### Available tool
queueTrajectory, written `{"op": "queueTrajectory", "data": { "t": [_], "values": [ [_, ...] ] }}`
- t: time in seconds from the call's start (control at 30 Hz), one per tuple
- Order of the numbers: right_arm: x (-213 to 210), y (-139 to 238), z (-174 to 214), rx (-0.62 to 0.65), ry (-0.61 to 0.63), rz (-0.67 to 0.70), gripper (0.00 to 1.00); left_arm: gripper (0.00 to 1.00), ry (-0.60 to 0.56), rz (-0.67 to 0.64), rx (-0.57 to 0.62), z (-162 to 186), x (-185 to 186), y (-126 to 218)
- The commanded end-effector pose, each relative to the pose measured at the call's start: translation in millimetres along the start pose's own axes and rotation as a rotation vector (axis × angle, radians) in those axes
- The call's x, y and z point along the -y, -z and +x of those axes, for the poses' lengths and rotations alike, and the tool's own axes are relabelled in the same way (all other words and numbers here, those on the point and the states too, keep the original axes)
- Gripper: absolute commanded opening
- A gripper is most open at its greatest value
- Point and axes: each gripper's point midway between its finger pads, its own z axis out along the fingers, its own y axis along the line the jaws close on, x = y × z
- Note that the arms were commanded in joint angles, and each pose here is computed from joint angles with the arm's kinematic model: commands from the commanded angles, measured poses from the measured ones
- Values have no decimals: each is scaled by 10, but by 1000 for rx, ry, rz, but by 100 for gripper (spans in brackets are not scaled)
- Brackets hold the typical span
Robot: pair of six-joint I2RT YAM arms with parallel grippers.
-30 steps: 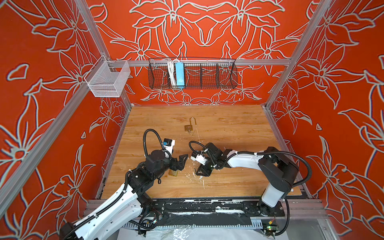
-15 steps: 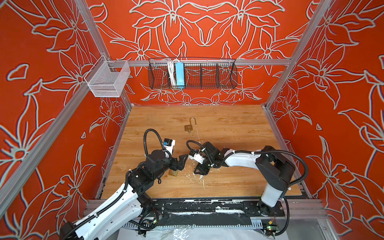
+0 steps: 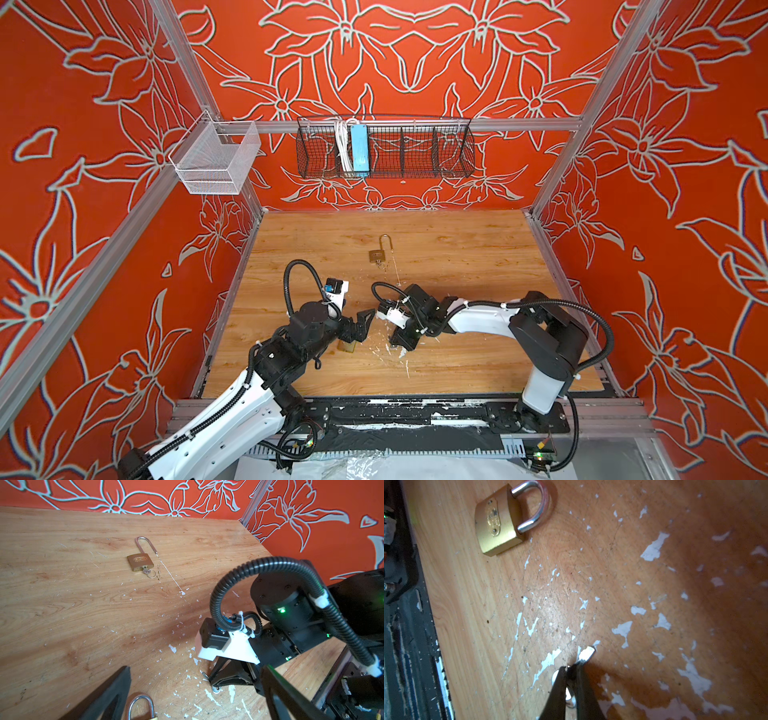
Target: Unlock with the key
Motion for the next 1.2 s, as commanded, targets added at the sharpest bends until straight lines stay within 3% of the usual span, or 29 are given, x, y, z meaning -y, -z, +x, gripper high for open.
{"op": "queueTrajectory", "data": {
  "t": [0.0, 0.13, 0.97, 1.0, 1.03, 1.17],
  "values": [
    [9, -62, 214, -78, 2, 3, 7, 97, -5, 1, 3, 10, 4, -4],
    [-3, -42, 212, -74, 8, 3, 0, 97, -4, 4, -1, 9, 12, -11],
    [107, 156, 155, -10, 20, 98, 1, 98, -5, -2, -7, 29, -1, -26],
    [118, 157, 160, -10, 18, 102, 14, 97, -5, -2, -6, 26, 0, -23],
    [124, 156, 163, -10, 17, 105, 20, 97, -3, -1, -6, 25, 2, -24],
    [129, 173, 156, -2, 16, 109, 38, 97, -3, 1, -7, 27, 6, -25]
  ]
}}
